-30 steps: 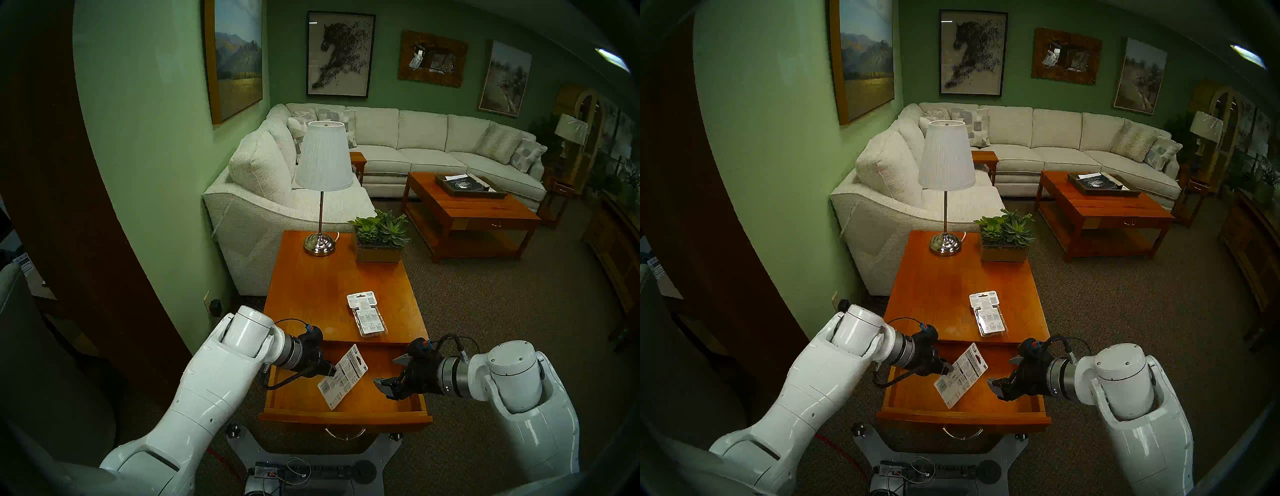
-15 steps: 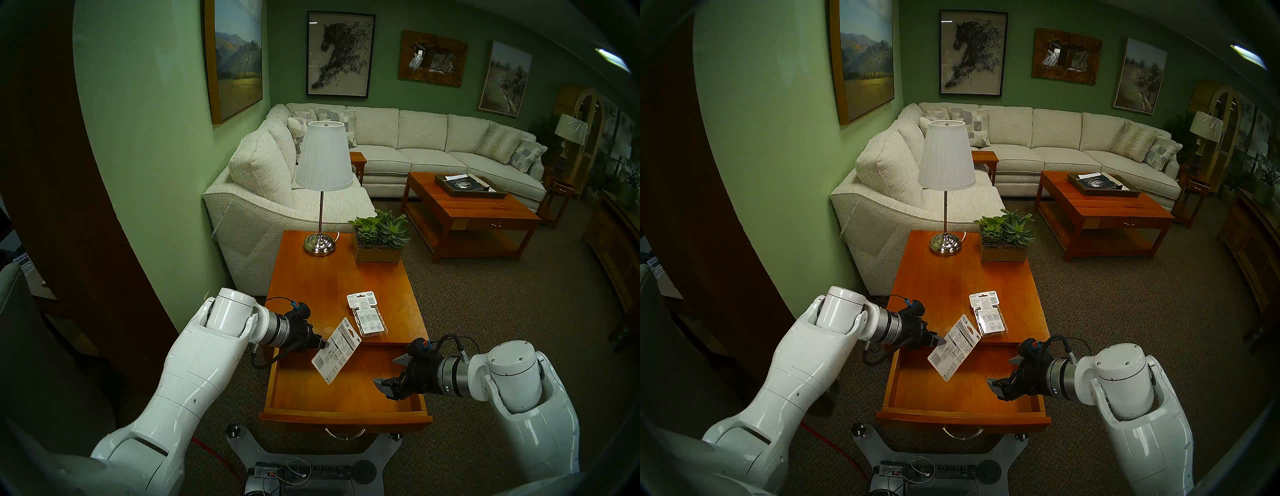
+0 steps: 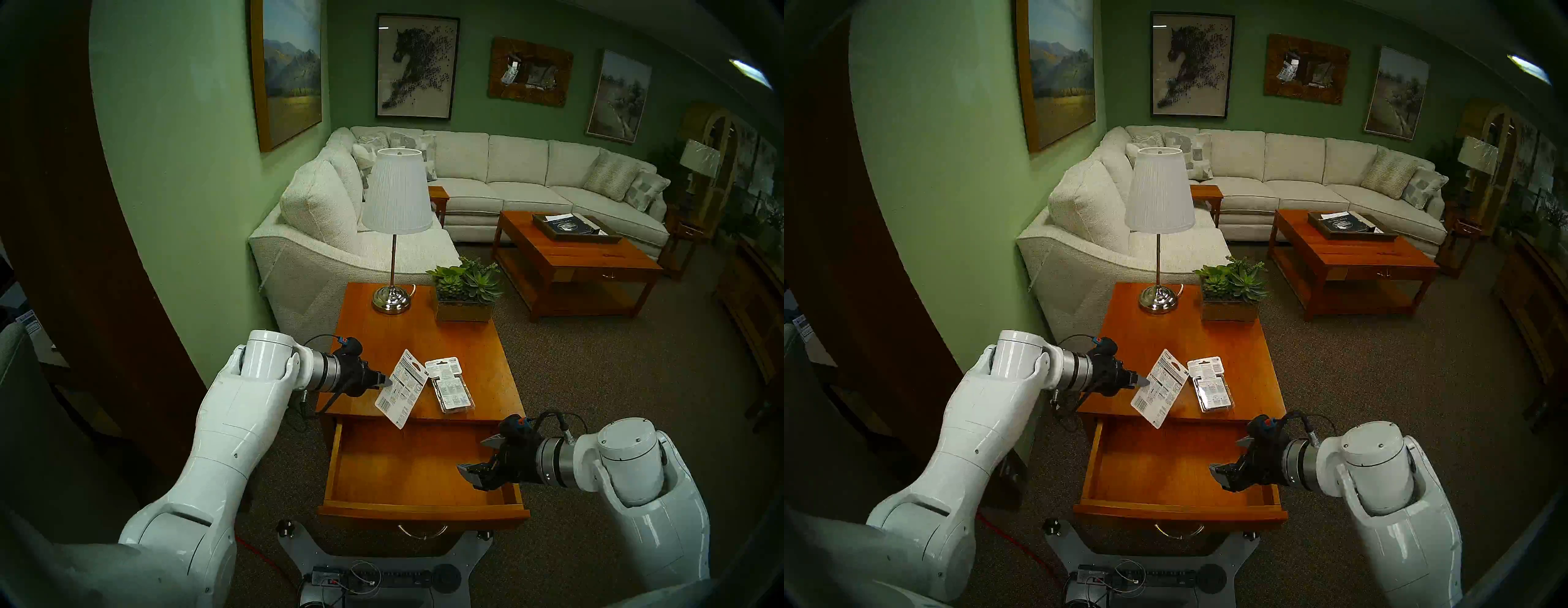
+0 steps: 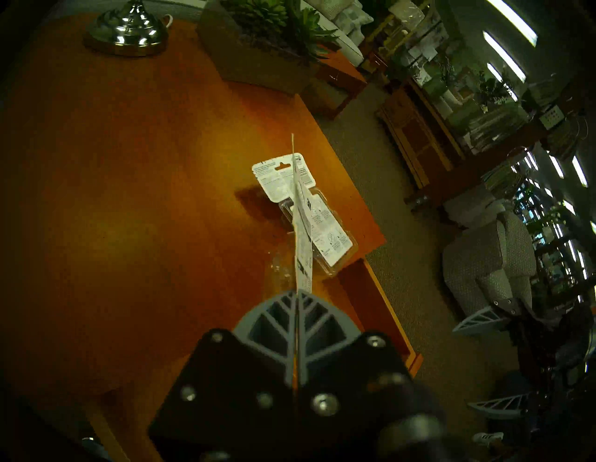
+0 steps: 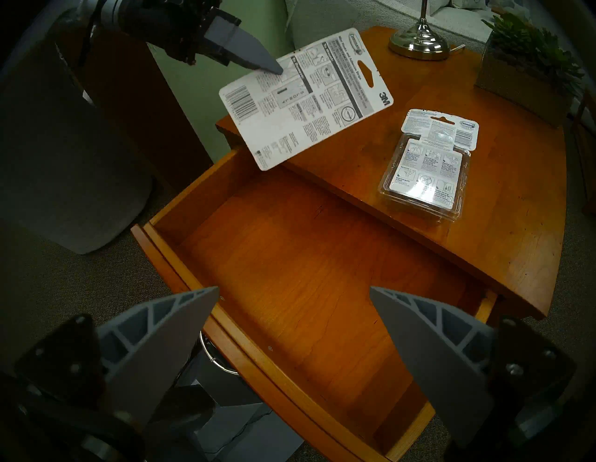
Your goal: Open the drawer, take out the contents and close the drawer
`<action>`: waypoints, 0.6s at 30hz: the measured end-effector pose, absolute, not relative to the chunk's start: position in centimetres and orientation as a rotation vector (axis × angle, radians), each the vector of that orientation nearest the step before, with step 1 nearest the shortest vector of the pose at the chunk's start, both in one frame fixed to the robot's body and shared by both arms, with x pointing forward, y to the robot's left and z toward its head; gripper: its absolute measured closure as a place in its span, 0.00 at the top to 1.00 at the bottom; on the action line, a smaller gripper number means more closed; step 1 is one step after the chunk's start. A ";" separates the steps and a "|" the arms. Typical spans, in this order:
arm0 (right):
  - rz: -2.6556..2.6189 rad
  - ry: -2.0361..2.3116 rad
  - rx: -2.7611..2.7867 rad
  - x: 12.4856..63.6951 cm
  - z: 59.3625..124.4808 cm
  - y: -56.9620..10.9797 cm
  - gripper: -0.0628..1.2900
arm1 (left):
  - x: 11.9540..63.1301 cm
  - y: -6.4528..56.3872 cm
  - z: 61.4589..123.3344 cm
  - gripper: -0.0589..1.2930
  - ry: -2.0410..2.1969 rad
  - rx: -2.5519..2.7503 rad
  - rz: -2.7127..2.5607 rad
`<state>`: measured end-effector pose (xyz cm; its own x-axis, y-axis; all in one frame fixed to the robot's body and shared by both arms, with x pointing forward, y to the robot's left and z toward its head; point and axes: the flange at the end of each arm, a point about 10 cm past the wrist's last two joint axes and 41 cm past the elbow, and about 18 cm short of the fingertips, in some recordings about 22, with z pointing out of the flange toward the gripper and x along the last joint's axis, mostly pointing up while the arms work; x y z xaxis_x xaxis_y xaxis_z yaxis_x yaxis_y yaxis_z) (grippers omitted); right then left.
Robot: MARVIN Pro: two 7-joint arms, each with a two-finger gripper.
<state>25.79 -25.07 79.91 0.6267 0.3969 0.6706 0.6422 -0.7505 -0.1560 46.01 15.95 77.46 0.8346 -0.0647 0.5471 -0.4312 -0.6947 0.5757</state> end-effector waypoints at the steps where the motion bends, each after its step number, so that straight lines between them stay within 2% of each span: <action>1: -0.885 -0.827 -2.469 25.8 79.9 -25.1 0.94 | 46.2 16.0 77.3 0.03 -0.348 2.285 0.646; 18: -0.884 -0.826 -2.470 25.8 79.9 -25.1 0.94 | 49.5 15.9 75.4 0.03 -0.266 2.393 0.719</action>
